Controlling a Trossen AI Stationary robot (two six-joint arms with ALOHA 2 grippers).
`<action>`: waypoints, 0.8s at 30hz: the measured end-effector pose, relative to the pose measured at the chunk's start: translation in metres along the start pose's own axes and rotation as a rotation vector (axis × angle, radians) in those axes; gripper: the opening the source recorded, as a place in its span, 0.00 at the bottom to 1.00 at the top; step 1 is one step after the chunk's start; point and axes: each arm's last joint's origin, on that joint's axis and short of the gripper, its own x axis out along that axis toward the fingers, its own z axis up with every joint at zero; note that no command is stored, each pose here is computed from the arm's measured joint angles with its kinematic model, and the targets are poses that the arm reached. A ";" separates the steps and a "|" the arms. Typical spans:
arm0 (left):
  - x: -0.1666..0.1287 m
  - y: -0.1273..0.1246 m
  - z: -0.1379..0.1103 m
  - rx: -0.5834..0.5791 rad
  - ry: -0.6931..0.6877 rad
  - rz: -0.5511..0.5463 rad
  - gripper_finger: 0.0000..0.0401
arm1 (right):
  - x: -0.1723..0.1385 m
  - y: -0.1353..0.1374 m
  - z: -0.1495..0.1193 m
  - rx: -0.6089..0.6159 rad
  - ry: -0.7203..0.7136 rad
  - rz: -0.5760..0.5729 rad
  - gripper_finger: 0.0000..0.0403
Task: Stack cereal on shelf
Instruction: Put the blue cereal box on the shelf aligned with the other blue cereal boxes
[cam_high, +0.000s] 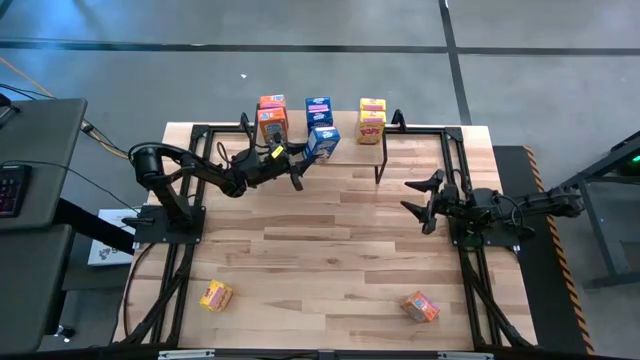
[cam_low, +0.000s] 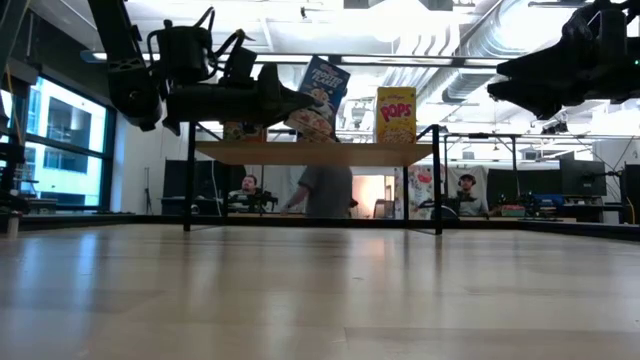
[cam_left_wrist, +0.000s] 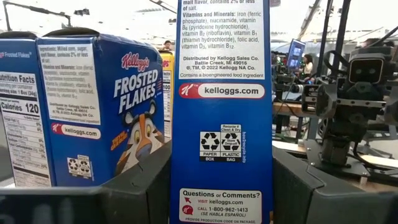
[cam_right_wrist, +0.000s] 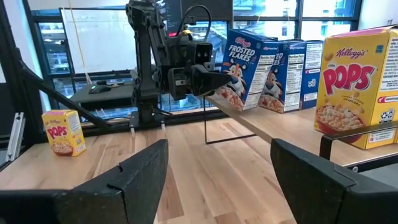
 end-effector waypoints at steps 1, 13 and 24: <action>0.000 0.000 0.000 0.000 0.000 0.000 0.47 | 0.000 0.000 0.000 0.000 0.000 0.000 0.69; 0.000 -0.001 0.000 0.102 -0.001 -0.050 0.47 | 0.000 0.000 0.000 0.000 0.001 -0.001 0.69; 0.000 0.010 -0.002 0.154 0.019 -0.014 0.47 | 0.000 0.000 0.000 0.000 0.001 -0.001 0.69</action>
